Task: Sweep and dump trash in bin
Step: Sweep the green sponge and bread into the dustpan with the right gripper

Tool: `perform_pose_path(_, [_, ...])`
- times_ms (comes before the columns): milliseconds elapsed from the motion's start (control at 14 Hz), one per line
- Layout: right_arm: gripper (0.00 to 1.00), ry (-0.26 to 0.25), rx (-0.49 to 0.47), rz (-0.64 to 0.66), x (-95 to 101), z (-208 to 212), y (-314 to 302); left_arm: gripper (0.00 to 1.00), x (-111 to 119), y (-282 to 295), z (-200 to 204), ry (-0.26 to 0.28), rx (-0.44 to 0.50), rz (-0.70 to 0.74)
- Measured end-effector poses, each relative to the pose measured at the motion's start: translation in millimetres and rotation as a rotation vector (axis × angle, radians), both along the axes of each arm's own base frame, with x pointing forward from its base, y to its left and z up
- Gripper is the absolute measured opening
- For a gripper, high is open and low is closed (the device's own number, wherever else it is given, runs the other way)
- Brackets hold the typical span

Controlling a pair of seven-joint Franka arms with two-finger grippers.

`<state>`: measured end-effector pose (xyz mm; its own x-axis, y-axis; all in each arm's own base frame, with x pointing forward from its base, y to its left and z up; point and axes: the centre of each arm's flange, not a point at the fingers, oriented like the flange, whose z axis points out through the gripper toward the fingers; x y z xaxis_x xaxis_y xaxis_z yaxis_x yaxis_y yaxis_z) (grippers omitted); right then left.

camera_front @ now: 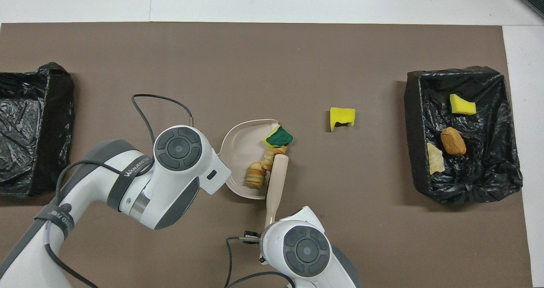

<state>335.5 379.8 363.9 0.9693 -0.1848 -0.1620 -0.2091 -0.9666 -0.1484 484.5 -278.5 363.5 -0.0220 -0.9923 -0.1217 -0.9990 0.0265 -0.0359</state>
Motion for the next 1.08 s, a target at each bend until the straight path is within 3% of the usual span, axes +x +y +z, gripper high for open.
perform_pose_path(358, [0.27, -0.038, 0.027, 0.088, 12.6, 13, -1, 0.31, 6, 10, 0, -0.003, -0.002, 0.016])
perform_pose_path(573, [0.27, -0.048, -0.060, 0.184, 31.9, 6, -30, 0.31, 13, 24, -2, 0.001, -0.003, 0.045])
perform_pose_path(1075, [0.27, -0.062, -0.272, 0.309, 164.1, -2, -166, 0.31, 25, 48, -2, 0.002, -0.004, 0.095])
